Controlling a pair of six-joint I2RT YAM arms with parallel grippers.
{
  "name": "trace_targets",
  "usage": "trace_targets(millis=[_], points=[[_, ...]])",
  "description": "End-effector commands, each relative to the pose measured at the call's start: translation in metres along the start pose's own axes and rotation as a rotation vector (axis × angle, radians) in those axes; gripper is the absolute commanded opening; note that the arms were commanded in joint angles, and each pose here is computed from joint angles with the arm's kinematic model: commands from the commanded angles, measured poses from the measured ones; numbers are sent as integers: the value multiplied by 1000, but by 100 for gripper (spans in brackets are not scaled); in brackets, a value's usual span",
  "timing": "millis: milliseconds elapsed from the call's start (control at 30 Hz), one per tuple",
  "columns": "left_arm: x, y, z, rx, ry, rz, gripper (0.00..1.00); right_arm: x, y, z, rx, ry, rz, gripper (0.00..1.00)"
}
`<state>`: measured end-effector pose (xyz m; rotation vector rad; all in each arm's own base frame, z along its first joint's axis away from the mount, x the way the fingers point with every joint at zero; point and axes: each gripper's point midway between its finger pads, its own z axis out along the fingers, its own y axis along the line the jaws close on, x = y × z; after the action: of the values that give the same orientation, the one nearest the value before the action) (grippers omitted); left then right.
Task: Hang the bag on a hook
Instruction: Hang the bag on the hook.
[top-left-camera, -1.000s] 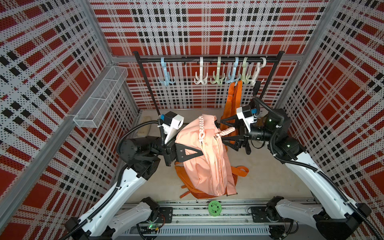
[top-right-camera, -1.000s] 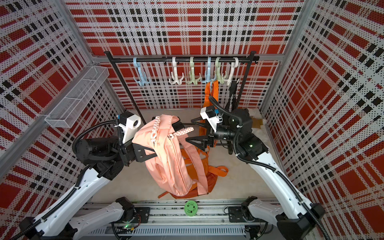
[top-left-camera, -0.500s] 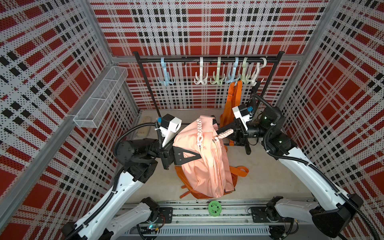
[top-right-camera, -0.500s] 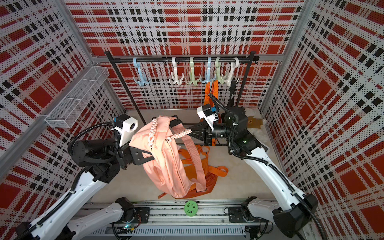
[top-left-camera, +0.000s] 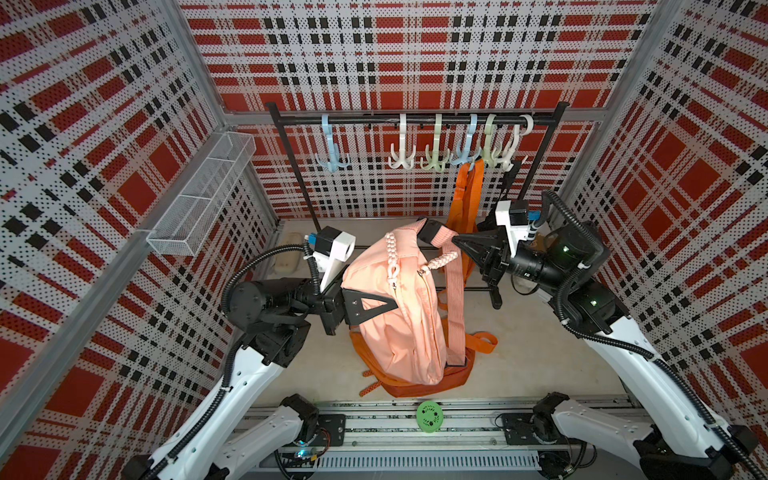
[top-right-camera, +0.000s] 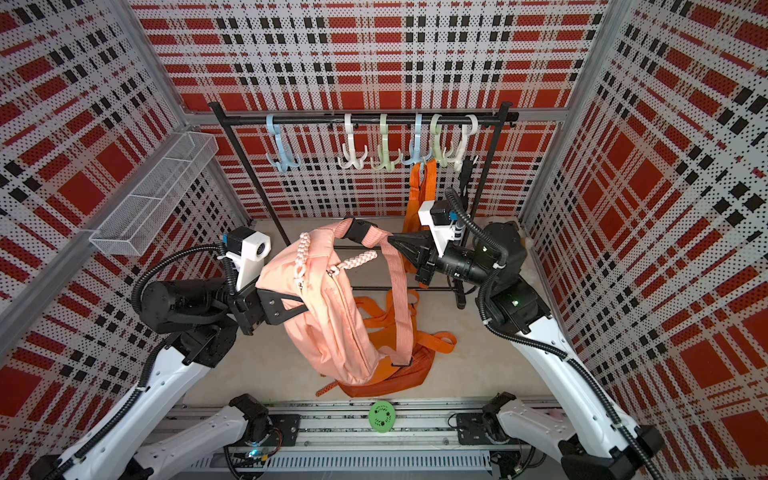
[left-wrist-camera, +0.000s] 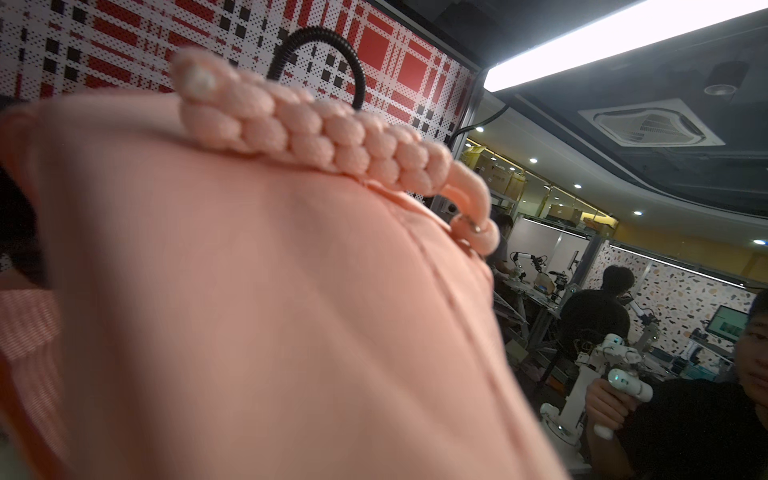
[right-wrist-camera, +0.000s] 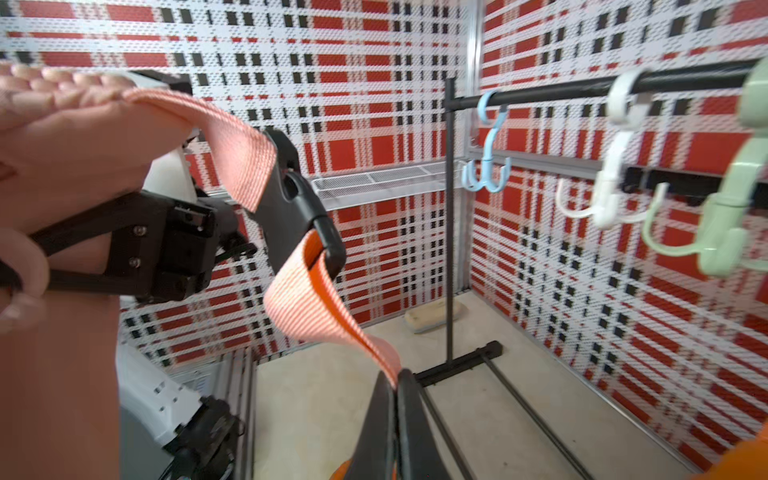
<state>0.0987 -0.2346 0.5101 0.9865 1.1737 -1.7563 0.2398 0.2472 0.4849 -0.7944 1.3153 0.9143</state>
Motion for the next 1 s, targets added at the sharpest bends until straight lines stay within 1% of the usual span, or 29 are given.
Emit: trace_targets(millis=[0,200,333,467,567,767,967], points=[[-6,30,-2,-81,-46,-9,0,-7,-32,-5,190,-33,-56,0],[-18,74,7,-158,-79,23,0,-14,-67,10,324,-28,-81,0],[-26,94,19,-164,-75,50,0,-26,-100,21,453,-22,-114,0],[-36,111,22,-209,-83,95,0,-40,-131,31,572,-41,-150,0],[-39,126,24,-251,-61,127,0,-44,-147,44,607,-36,-172,0],[-49,155,27,-282,-60,122,0,-48,-170,58,673,-58,-197,0],[-57,169,31,-281,-61,115,0,-52,-182,69,666,-60,-209,0]])
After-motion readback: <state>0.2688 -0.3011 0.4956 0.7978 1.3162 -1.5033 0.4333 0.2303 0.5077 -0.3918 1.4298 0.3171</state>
